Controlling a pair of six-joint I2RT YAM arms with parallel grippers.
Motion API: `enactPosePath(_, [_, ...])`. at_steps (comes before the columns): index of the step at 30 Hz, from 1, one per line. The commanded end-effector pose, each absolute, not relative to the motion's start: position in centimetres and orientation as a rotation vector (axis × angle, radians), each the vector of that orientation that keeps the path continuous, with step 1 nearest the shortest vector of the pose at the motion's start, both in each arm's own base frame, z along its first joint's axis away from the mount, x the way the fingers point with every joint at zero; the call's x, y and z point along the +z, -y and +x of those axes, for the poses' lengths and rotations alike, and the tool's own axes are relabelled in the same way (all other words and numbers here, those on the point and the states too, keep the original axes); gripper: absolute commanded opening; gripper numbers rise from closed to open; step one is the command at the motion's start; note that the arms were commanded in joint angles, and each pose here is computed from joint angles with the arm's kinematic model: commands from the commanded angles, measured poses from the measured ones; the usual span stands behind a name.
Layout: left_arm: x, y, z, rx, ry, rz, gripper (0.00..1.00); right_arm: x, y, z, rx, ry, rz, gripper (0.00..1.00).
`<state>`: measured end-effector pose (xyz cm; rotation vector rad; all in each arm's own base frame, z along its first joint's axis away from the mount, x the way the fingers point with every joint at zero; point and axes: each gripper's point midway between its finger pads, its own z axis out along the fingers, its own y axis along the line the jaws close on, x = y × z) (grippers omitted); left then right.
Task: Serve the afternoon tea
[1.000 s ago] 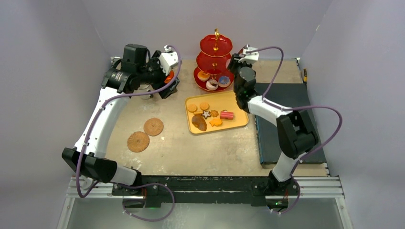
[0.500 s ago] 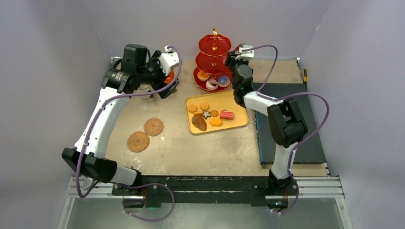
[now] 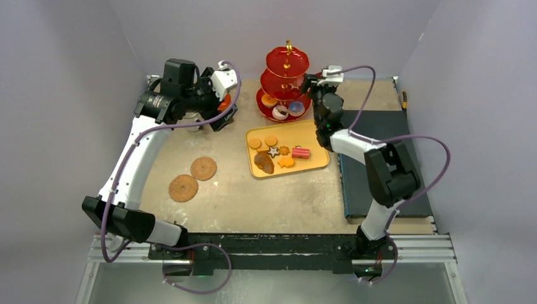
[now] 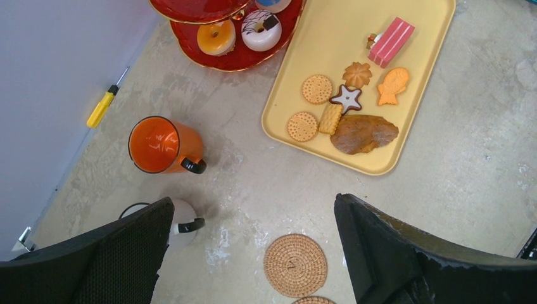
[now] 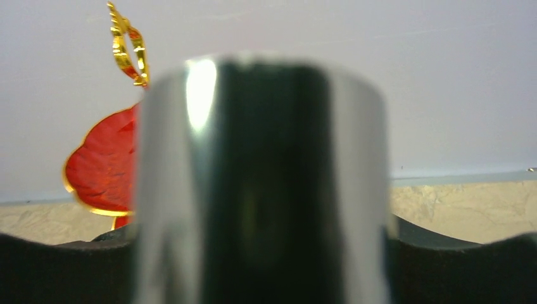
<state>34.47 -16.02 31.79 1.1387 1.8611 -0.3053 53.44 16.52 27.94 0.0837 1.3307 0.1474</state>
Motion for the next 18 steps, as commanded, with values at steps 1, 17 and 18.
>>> enactPosePath(1, [34.2,16.1,33.6,-0.299,-1.797,1.139,0.98,33.2,-16.4,48.5,0.272,-1.209,0.079,0.65])
enactPosePath(17, [34.0,15.9,32.4,-0.315,-1.795,1.136,0.98,22.4,-23.3,32.5,0.506,-1.519,-0.111,0.64])
enactPosePath(18, [34.1,15.9,32.3,-0.317,-1.793,1.136,0.98,21.8,-23.5,32.1,0.510,-1.536,-0.119,0.64])
